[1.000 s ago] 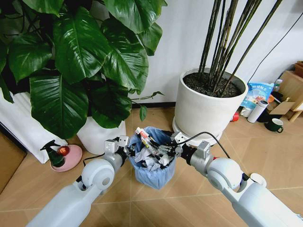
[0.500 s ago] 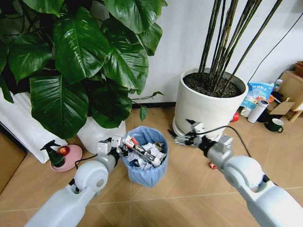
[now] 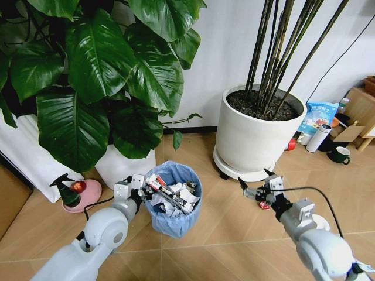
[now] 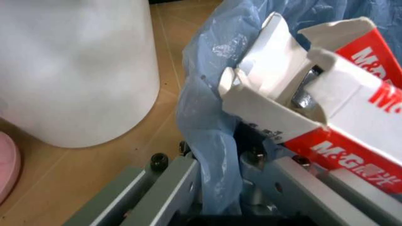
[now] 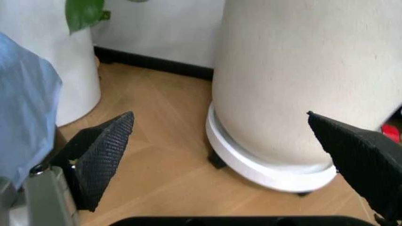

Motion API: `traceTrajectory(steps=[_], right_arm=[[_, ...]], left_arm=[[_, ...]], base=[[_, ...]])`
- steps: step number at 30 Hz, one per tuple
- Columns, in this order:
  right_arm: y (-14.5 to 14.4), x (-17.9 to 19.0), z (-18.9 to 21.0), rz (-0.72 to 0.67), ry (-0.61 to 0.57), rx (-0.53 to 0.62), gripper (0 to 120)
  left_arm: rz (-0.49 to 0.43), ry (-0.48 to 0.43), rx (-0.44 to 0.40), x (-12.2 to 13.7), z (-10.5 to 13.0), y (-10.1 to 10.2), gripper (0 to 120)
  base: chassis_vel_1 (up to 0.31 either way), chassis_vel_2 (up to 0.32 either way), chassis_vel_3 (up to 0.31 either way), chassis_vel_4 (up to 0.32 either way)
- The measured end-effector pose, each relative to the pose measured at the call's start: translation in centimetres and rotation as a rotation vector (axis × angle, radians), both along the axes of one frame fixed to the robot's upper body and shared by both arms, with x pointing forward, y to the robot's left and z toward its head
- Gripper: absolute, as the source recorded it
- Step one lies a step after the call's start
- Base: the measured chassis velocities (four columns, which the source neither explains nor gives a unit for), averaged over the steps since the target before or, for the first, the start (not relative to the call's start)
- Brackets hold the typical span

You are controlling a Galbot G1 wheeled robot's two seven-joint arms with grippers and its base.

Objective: Pick up the trash bin and place the garbage on the floor into it.

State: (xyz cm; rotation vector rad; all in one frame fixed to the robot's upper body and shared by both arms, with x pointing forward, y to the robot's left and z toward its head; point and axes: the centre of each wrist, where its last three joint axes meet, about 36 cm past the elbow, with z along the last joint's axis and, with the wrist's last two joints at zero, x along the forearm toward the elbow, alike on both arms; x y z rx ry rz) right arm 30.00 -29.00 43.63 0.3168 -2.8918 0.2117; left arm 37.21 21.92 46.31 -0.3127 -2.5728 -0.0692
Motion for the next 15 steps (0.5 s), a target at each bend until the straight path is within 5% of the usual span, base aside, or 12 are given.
traceTrajectory(steps=[15], right_arm=[[-2.0,-0.5,-1.1,-0.064,0.009,-0.029,100]], left_arm=[[-0.002,-0.011,-0.003,-0.2,0.3,0.0,0]], base=[[-0.044,-0.049,0.051,0.054]])
